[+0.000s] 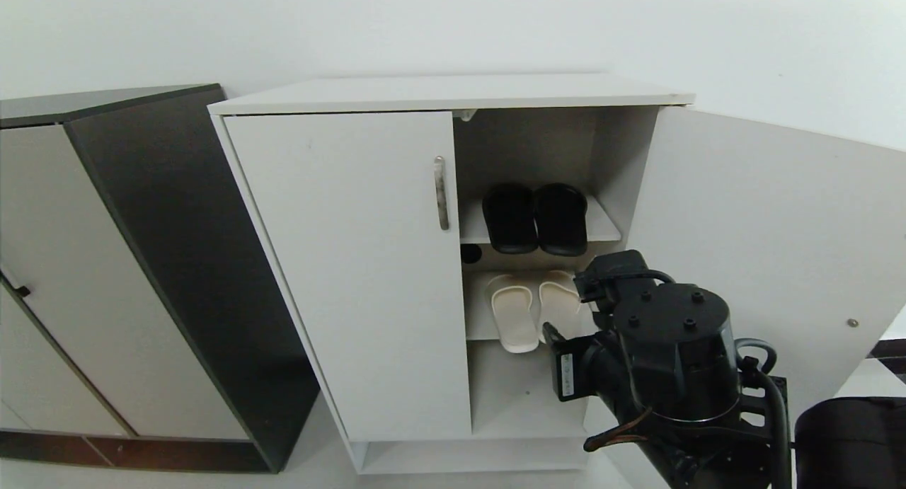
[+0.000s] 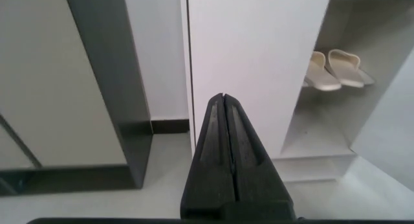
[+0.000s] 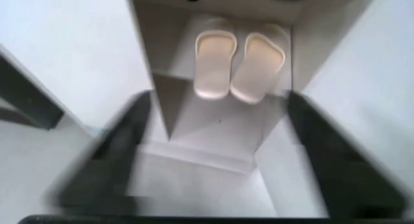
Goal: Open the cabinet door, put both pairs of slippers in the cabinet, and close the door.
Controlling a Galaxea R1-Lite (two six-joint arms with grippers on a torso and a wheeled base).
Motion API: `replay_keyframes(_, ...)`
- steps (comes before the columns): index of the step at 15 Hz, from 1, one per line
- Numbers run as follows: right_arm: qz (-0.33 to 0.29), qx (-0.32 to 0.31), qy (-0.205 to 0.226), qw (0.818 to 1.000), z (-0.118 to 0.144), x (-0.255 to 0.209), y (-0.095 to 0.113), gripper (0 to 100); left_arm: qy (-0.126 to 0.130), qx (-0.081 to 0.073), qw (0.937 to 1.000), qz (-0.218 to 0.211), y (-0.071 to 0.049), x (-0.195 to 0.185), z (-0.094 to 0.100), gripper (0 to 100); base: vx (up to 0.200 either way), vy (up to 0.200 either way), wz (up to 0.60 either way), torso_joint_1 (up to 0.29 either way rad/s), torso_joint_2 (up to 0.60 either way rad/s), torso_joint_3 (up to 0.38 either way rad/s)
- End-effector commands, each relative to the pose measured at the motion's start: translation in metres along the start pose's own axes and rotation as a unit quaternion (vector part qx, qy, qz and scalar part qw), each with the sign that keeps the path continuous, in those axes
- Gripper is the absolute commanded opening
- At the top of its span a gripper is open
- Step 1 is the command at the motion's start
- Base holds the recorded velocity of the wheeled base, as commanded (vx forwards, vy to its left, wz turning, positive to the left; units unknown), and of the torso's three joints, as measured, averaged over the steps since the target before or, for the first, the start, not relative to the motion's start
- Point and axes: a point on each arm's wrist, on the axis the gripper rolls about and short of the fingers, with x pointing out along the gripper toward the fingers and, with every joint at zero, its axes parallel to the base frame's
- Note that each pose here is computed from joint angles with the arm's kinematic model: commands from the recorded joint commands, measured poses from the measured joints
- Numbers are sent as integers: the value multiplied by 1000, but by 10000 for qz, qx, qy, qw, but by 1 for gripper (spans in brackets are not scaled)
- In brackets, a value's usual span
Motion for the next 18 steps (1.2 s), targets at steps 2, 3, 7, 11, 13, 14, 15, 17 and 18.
replay_keyframes(2,-21,-57,65,10000,-5,1,-1,0,0,0,10000,2,0,0,0,0,-200,0,0,5,0,7)
replay_keyframes(3,-22,-62,71,10000,-5,1,-2,0,0,0,10000,2,0,0,0,0,-200,0,0,12,2,2)
replay_keyframes(7,-72,-71,94,9999,-7,2,-4,0,0,0,10000,2,0,0,0,0,-100,0,0,1,1,0)
replay_keyframes(11,-124,-69,64,9999,-11,7,-7,0,0,0,10000,2,0,0,0,0,0,0,0,0,0,0)
replay_keyframes(13,-164,-90,82,9998,-12,8,-9,0,0,-8,10000,2,0,0,0,0,0,0,0,0,0,0)
replay_keyframes(14,-173,-93,87,9998,-12,8,-9,0,0,-8,10000,2,0,0,0,0,0,0,0,0,0,0)
replay_keyframes(15,-176,-116,105,9997,-14,9,-9,0,0,-8,10000,2,0,0,0,0,0,0,0,0,0,0)
replay_keyframes(17,-188,-134,127,9997,-15,10,-9,0,0,0,10000,2,0,0,0,0,0,0,0,0,0,0)
replay_keyframes(18,-191,-144,139,9996,-16,11,-9,0,0,-8,10000,2,0,0,0,0,0,0,0,0,0,0)
